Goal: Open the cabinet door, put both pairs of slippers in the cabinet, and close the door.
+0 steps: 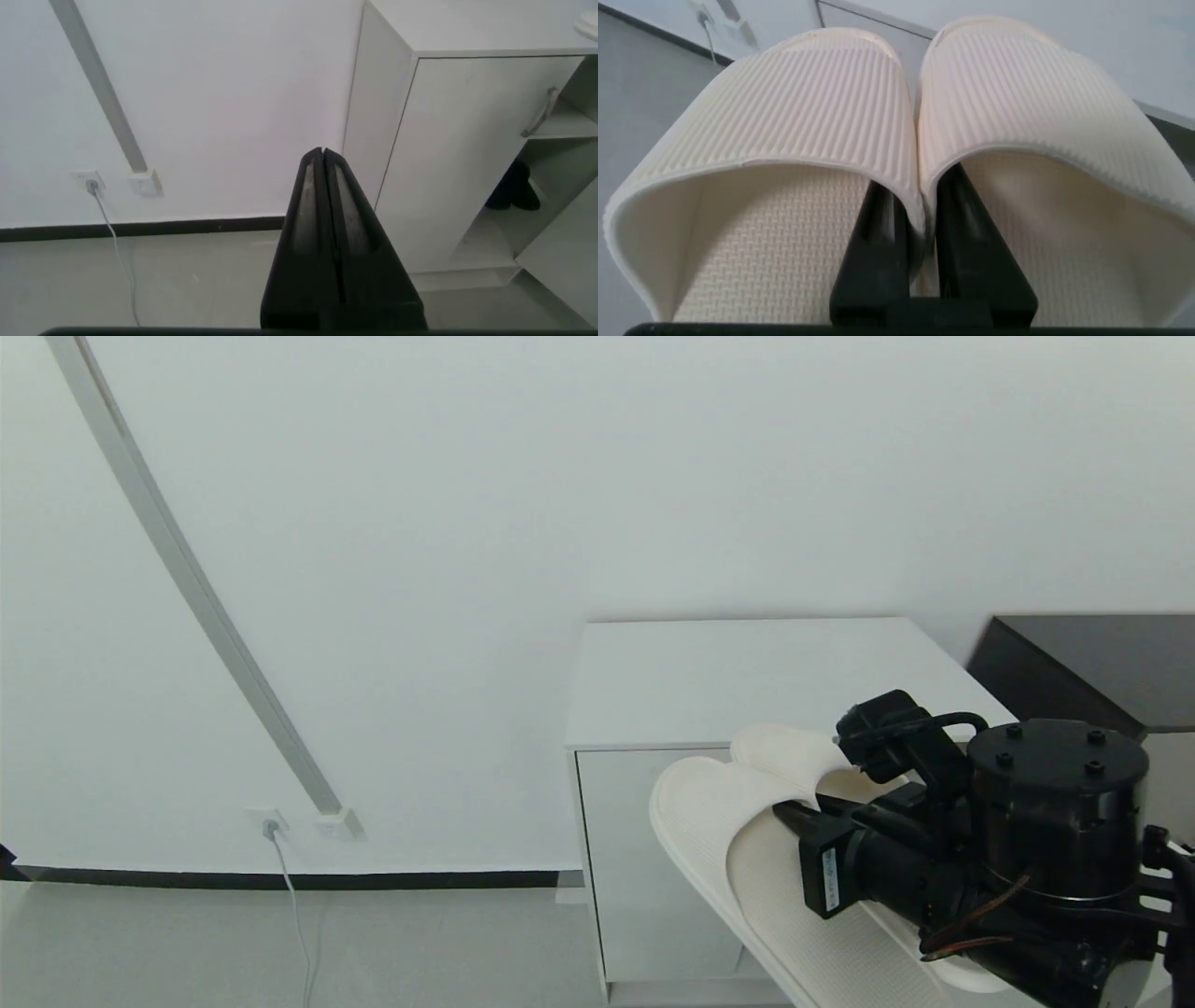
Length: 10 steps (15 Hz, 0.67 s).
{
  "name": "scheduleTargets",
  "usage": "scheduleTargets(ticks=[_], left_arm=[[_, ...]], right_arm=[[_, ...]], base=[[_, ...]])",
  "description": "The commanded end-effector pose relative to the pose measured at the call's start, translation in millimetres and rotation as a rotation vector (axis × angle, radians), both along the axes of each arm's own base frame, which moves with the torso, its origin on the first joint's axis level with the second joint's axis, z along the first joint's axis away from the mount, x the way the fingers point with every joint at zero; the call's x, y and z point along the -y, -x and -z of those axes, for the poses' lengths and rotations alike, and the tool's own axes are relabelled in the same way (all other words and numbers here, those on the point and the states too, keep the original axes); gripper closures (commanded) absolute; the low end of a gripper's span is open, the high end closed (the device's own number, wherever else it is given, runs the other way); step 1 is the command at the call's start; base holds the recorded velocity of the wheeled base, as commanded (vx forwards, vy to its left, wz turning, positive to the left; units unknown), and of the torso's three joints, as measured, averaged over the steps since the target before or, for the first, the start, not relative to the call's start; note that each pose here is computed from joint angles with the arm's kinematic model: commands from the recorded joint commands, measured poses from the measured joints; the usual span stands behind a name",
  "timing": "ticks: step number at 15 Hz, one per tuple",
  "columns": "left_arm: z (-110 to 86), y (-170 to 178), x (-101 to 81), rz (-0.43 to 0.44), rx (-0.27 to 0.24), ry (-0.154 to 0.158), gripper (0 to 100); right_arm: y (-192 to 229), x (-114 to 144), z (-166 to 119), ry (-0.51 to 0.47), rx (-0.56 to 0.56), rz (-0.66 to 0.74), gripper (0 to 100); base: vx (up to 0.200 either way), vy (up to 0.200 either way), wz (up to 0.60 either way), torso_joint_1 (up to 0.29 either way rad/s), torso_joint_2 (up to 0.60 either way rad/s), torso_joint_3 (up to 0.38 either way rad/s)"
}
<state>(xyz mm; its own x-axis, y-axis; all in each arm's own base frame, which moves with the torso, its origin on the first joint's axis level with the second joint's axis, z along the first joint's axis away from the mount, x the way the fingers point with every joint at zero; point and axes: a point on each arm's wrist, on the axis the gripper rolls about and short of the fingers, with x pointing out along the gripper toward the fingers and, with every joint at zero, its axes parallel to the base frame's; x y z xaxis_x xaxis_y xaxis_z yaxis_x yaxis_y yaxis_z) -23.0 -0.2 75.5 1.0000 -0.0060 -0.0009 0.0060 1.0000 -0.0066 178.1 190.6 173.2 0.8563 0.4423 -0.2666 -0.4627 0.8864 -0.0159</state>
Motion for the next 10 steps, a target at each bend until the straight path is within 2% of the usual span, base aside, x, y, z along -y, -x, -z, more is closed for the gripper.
scheduleTargets(ticks=[1,10], left_arm=[[0.1,-0.1,0.0,0.000,-0.002,0.001,100],[0.1,-0.1,0.0,0.000,-0.002,0.000,100]], right_arm=[[-0.1,-0.2,2.7,0.009,-0.004,-0.001,100],[3.1,-2.1,4.3,0.014,-0.008,-0.015,100]], base=[[0.000,0.000,0.00,0.000,0.00,0.000],[0.000,0.000,0.00,0.000,0.00,0.000]])
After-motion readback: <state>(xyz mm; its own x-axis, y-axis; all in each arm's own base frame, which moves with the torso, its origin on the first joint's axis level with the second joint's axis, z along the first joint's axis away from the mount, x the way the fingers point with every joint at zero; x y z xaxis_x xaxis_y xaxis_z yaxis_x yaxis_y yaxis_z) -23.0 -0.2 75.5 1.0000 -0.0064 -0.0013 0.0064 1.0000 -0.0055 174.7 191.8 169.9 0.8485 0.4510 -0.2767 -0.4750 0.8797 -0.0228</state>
